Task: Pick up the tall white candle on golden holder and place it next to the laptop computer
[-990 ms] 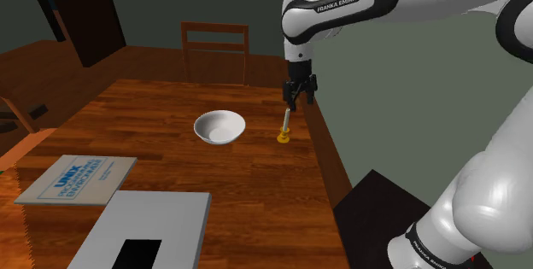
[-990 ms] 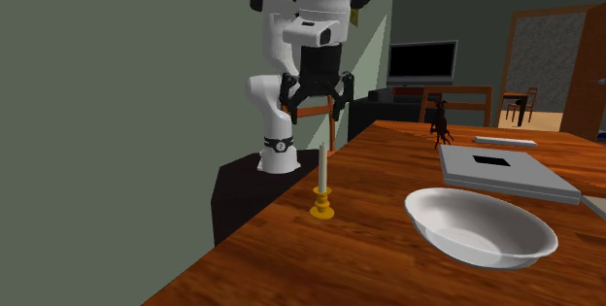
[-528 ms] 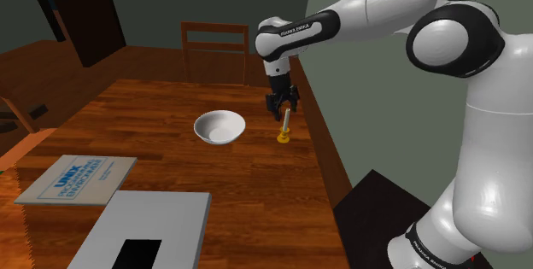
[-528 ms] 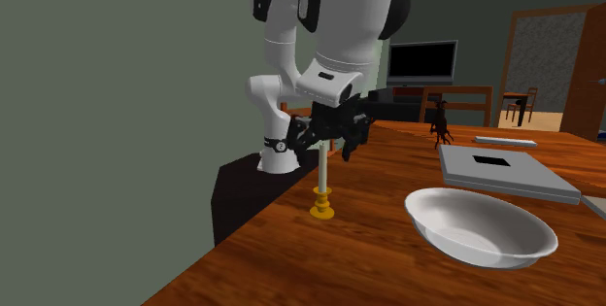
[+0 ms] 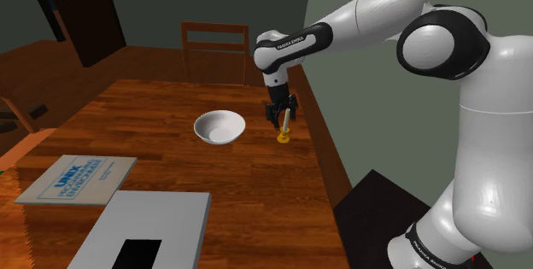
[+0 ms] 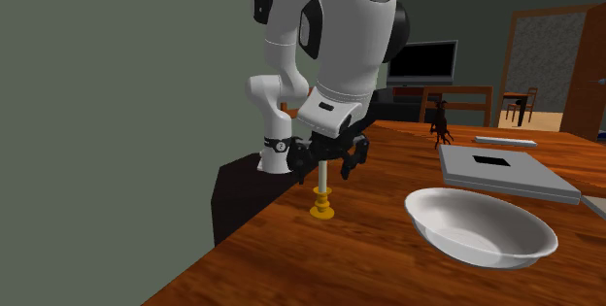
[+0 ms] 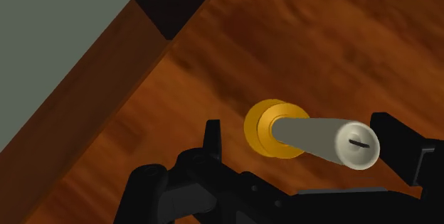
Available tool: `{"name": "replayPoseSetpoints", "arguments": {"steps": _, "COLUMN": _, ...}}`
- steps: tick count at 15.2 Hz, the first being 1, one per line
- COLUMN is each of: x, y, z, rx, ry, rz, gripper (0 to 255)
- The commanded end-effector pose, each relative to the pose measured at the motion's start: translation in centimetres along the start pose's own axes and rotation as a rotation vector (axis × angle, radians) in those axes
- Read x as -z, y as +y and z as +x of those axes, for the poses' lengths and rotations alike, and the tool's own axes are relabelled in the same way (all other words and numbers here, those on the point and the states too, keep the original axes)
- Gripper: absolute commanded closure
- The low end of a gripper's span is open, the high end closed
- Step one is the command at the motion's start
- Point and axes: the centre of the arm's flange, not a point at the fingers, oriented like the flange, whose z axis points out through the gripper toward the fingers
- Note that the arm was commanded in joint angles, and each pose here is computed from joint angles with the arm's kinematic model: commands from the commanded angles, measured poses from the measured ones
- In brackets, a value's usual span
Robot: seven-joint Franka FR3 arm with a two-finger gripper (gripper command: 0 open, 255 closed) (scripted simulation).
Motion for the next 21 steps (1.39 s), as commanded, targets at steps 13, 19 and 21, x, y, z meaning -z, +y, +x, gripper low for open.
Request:
{"name": "replayPoseSetpoints", "arguments": {"steps": 13, "x": -0.8, "y": 0.0, "z": 0.0, "rx": 0.0, "ry": 0.0, "rz": 0.0, "gripper": 255}}
{"name": "replayPoseSetpoints", "arguments": {"steps": 19, "x": -0.3, "y": 0.0, "z": -0.2, "rx": 0.0, "ry": 0.0, "rz": 0.0, "gripper": 255}}
{"name": "replayPoseSetpoints", "arguments": {"steps": 21, "x": 0.7, "y": 0.0, "z": -0.7, "rx": 0.0, "ry": 0.0, "rz": 0.0, "gripper": 255}}
